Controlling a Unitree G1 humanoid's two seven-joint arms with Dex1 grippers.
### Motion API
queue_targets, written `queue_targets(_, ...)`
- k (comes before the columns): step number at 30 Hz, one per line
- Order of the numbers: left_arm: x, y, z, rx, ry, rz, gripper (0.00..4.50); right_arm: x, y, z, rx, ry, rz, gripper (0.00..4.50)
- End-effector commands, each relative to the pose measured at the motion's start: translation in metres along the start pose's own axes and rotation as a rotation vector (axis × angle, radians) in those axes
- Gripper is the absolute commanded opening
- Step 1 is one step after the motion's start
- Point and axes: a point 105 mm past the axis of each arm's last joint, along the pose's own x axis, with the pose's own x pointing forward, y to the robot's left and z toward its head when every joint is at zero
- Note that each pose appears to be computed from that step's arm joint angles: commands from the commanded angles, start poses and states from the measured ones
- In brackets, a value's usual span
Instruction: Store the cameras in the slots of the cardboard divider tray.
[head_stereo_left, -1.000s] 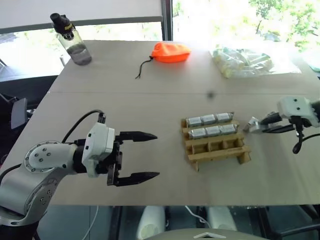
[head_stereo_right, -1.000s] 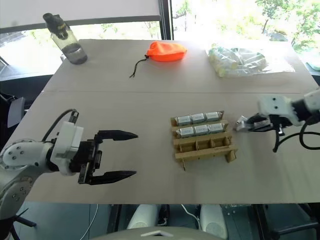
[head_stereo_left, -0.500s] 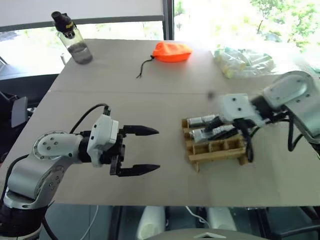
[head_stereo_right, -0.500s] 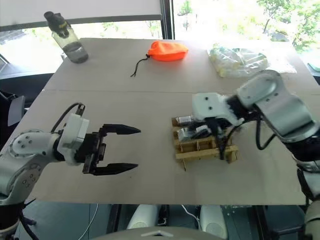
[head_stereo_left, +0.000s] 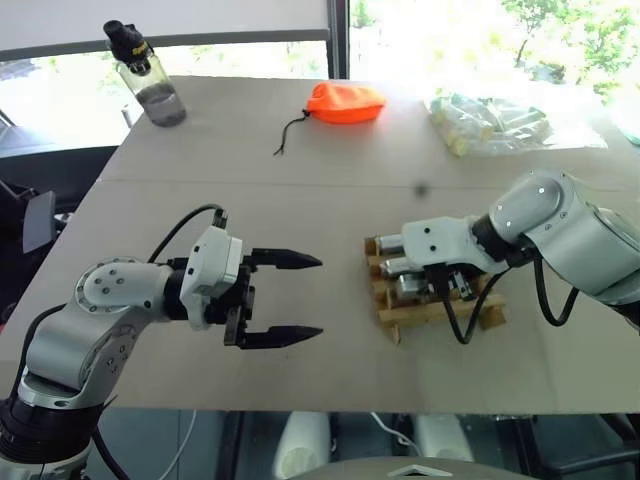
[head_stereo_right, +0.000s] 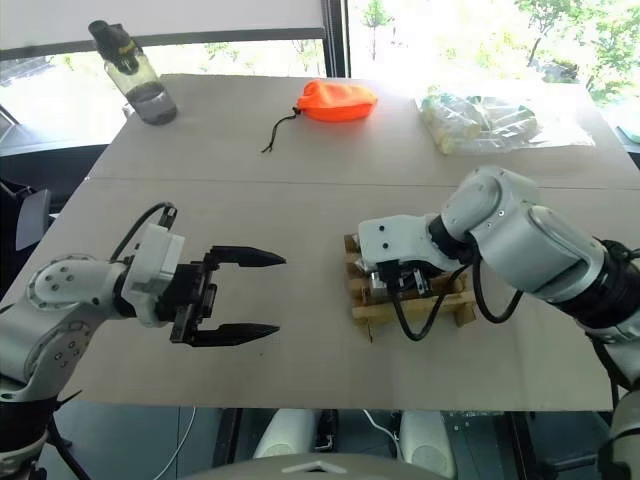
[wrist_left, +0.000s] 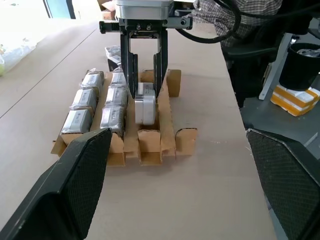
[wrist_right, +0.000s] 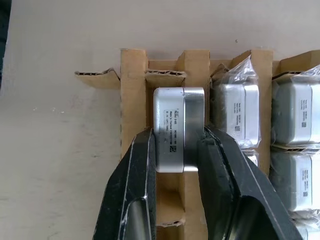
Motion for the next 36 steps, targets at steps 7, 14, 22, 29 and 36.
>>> queue_targets(7,0.004,0.000,0.005,0.037,-0.002,-0.018,4.50,0.008,0.010,0.006,0.032,0.036,0.000,0.63)
queue_targets(14,0.004,0.000,0.004,0.039,0.000,-0.024,4.50,0.013,0.000,0.002,0.075,0.054,-0.056,0.63)
queue_targets(22,0.004,0.000,0.004,0.036,0.002,-0.021,4.50,0.017,-0.004,0.005,0.058,0.048,-0.069,0.63)
queue_targets(29,0.004,0.000,0.002,0.037,0.001,-0.017,4.50,0.017,0.004,0.007,0.039,0.030,-0.052,2.41)
queue_targets(36,0.004,0.000,0.004,0.038,-0.010,-0.025,4.50,-0.023,-0.005,-0.002,0.140,-0.010,-0.124,3.83)
